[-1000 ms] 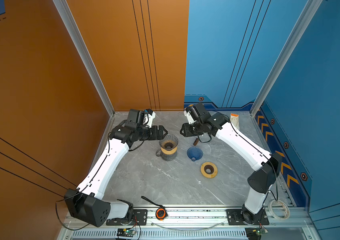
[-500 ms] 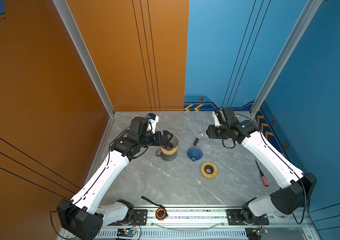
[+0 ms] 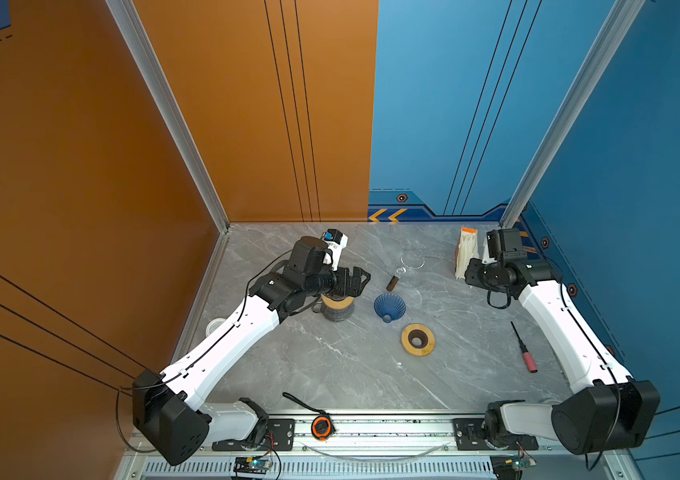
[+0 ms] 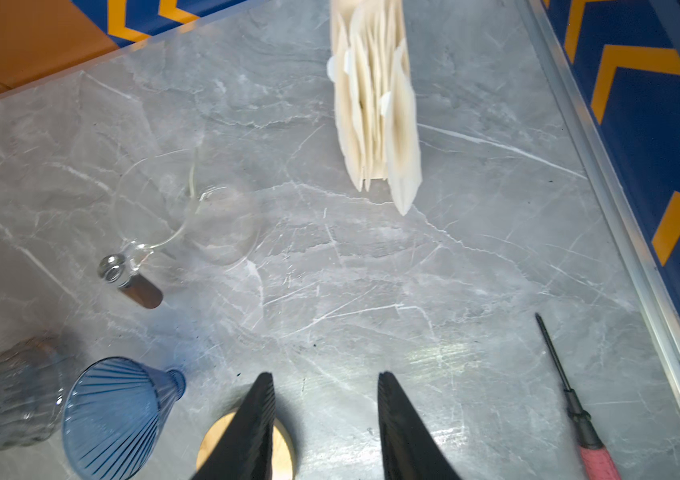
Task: Place the coffee filter in the dripper
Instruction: 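Move the right gripper to the COFFEE filter pack while the left gripper rises, then pinch the edge of a white paper filter in the pack with the right gripper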
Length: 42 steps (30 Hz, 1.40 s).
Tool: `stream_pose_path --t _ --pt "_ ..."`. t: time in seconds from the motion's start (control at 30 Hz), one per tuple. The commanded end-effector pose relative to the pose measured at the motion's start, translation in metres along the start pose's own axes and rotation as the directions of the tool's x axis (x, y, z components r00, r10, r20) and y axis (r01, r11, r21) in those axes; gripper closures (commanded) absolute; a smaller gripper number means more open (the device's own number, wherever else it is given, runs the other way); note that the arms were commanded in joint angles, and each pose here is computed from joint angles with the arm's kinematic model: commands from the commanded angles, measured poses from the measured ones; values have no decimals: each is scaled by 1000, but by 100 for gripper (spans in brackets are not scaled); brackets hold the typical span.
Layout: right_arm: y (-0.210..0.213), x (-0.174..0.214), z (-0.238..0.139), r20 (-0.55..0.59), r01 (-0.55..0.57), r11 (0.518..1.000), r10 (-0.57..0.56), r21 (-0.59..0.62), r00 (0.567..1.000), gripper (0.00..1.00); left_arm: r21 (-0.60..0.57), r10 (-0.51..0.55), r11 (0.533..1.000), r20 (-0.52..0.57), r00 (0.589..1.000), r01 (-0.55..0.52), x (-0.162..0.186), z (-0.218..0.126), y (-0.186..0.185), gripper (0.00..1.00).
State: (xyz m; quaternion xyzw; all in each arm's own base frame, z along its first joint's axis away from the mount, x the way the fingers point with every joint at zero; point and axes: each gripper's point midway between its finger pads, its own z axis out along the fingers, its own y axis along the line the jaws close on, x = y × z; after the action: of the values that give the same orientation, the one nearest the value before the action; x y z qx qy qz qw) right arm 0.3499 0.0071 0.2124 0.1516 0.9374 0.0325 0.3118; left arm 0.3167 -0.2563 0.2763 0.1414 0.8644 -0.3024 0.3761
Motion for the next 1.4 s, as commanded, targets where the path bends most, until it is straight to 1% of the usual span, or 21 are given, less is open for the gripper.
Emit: stream_pose_path --t 0.0,0.13,0.23,0.33,0.47,0.67,0.93,1.17,1.37 --pt "-8 -9 12 48 -35 999 37 -34 998 63 11 48 999 60 997 -49 -17 8 -10 2" --pt "-27 -11 35 53 -83 997 83 -7 995 64 19 54 998 46 997 -55 -21 21 -15 2" --pt "-41 -13 53 30 -118 993 117 10 993 65 24 55 998 40 998 -56 -24 27 -16 2" --pt "-51 -17 70 17 -146 989 146 12 989 68 29 60 998 26 998 -61 -24 33 -17 2" --pt "-60 -20 94 -19 -166 986 167 24 986 69 8 66 998 -2 998 -66 -20 41 -12 2" --pt "-60 -29 120 -26 -176 984 177 7 984 69 0 59 998 -16 998 -59 -20 49 -8 2" --pt "-62 -35 147 -56 -173 985 174 22 983 69 -15 52 998 -41 998 -53 -17 54 -1 2" --pt "-64 -38 165 -74 -180 983 183 36 980 71 -33 53 998 -31 998 -54 -22 49 6 2" --pt "-63 -40 172 -79 -179 983 181 36 980 74 -41 42 998 -36 998 -44 -21 48 10 2"
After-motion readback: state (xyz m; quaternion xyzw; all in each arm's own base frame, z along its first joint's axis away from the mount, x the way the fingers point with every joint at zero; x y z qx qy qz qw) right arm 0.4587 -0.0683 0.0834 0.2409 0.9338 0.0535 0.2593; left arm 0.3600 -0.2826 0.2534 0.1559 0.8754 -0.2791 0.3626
